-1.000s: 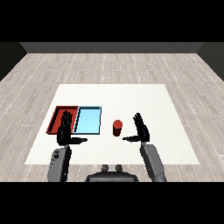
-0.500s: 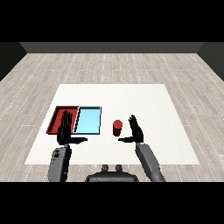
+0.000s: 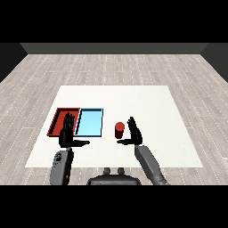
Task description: Pick the red can and put it in the red box
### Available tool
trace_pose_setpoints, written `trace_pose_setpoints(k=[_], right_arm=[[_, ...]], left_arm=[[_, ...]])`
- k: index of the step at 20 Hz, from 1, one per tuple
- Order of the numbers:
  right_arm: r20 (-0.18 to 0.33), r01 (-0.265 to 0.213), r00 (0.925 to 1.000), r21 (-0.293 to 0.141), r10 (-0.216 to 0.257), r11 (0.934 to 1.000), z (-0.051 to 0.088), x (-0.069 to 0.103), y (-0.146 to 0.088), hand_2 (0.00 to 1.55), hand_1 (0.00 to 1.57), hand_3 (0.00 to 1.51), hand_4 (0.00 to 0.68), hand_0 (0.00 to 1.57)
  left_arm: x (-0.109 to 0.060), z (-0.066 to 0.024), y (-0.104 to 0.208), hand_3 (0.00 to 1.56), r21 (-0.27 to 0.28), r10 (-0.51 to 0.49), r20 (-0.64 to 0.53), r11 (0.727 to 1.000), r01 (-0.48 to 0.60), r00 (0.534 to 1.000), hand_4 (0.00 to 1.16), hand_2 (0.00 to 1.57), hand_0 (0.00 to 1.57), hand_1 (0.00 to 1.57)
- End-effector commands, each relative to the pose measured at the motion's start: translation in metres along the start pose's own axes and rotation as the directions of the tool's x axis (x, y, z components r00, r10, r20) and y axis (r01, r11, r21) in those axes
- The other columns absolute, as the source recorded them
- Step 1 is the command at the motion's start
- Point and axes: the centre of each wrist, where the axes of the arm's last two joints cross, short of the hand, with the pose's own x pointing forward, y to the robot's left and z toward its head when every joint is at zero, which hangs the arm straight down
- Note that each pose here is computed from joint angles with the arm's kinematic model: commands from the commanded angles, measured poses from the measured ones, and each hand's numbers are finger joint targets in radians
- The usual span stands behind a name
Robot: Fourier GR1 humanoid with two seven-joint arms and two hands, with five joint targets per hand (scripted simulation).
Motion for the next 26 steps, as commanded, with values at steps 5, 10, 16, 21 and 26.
trace_pose_setpoints(k=[5, 10, 16, 21, 26], right_arm=[[-0.022, 0.002, 0.9998, 0.008, -0.002, 1.0, -0.019, -0.019, 0.005, 0.0, 0.0, 0.0, 0.0, 0.0], [-0.046, -0.009, 0.9989, -0.024, 0.008, 0.9997, -0.008, -0.018, 0.001, 0.0, 0.0, 0.0, 0.0, 0.0], [-0.061, -0.009, 0.9981, -0.017, 0.008, 0.9998, -0.042, -0.022, 0.007, 0.0, 0.0, 0.0, 0.0, 0.0], [-0.06, -0.018, 0.998, -0.025, 0.017, 0.9995, -0.019, -0.02, 0.023, 0.0, 0.0, 0.0, 0.0, 0.0], [-0.065, -0.033, 0.9973, -0.011, 0.032, 0.9994, -0.037, -0.033, 0.016, 0.0, 0.0, 0.0, 0.0, 0.0]], left_arm=[[-0.011, 0.015, -0.007, 0.0, -0.006, 0.023, 0.016, 1.0, -0.023, 1.0, 0.0, 0.0, 0.0, 0.0], [0.008, 0.0046, -0.002, 0.0, -0.015, 0.008, 0.008, 1.0, -0.008, 1.0, 0.0, 0.0, 0.0, 0.0], [0.009, -0.0166, -0.017, 0.0, -0.011, -0.01, 0.018, 1.0, 0.01, 1.0, 0.0, 0.0, 0.0, 0.0], [0.003, 0.0206, 0.011, 0.0, -0.01, 0.007, 0.009, 1.0, -0.007, 1.0, 0.0, 0.0, 0.0, 0.0], [0.001, -0.002, -0.015, 0.0, -0.002, 0.002, 0.011, 1.0, -0.002, 1.0, 0.0, 0.0, 0.0, 0.0]])
